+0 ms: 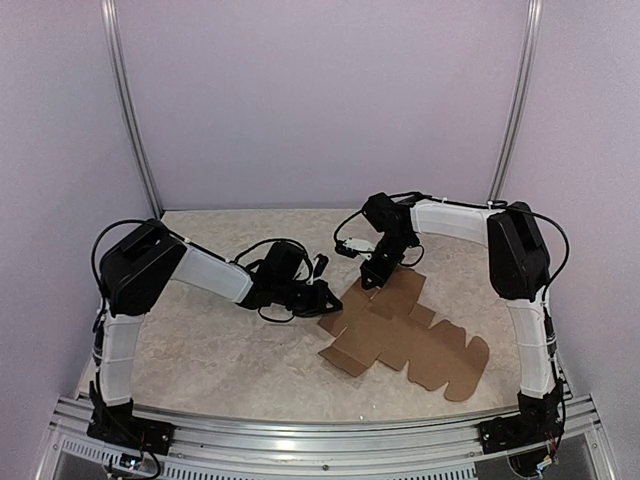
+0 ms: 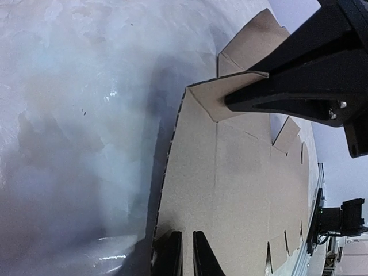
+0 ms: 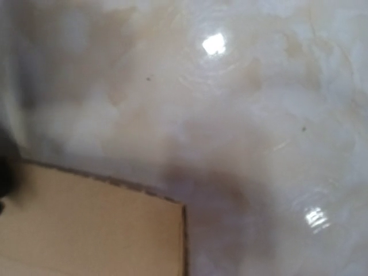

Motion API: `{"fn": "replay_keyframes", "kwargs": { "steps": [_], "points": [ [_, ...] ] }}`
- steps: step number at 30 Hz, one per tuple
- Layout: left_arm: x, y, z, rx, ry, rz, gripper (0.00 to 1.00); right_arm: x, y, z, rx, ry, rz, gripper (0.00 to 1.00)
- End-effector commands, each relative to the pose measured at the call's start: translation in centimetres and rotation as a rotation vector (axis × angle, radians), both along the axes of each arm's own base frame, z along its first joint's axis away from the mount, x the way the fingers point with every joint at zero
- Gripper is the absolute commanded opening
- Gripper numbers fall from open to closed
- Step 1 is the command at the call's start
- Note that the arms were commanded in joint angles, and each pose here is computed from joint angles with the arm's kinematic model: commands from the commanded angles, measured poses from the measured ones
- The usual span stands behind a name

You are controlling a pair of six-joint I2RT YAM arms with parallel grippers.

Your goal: Fold the paper box

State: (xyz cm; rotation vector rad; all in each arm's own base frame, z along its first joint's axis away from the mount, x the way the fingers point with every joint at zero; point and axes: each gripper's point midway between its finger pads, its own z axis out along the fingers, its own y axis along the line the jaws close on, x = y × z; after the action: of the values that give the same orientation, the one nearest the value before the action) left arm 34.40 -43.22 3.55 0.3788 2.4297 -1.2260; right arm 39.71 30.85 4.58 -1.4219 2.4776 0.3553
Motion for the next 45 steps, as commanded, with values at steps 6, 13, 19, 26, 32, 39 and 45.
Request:
{"fn": "replay_keyframes", "kwargs": {
  "steps": [6,13,19,26,32,39,45],
  "points": [
    [0.6,0.7,-4.1,0.125,0.079,0.088,0.08,-1.5,0.8,-1.4,0.018,0.094,0.003,0.14],
    [0.5,1.2,-5.7,0.181,0.113,0.103,0.08,-2.9,1.4,0.4,0.119,0.168,-0.002,0.18],
    [0.3,1.3,-6.4,0.192,0.125,0.096,0.08,-3.6,1.5,0.8,0.153,0.208,-0.016,0.33],
    [0.2,1.4,-6.5,0.205,0.122,0.085,0.07,-2.7,0.5,2.8,0.213,0.208,-0.058,0.30],
    [0.1,1.6,-6.6,0.222,0.124,0.084,0.06,-1.6,-0.6,2.9,0.243,0.212,-0.103,0.20],
    [0.0,1.6,-6.6,0.228,0.129,0.081,0.04,-0.3,-1.7,2.1,0.242,0.204,-0.143,0.15],
    [-0.1,1.4,-6.6,0.229,0.129,0.072,0.04,1.6,-3.2,2.8,0.236,0.147,-0.181,0.14]
  ]
}}
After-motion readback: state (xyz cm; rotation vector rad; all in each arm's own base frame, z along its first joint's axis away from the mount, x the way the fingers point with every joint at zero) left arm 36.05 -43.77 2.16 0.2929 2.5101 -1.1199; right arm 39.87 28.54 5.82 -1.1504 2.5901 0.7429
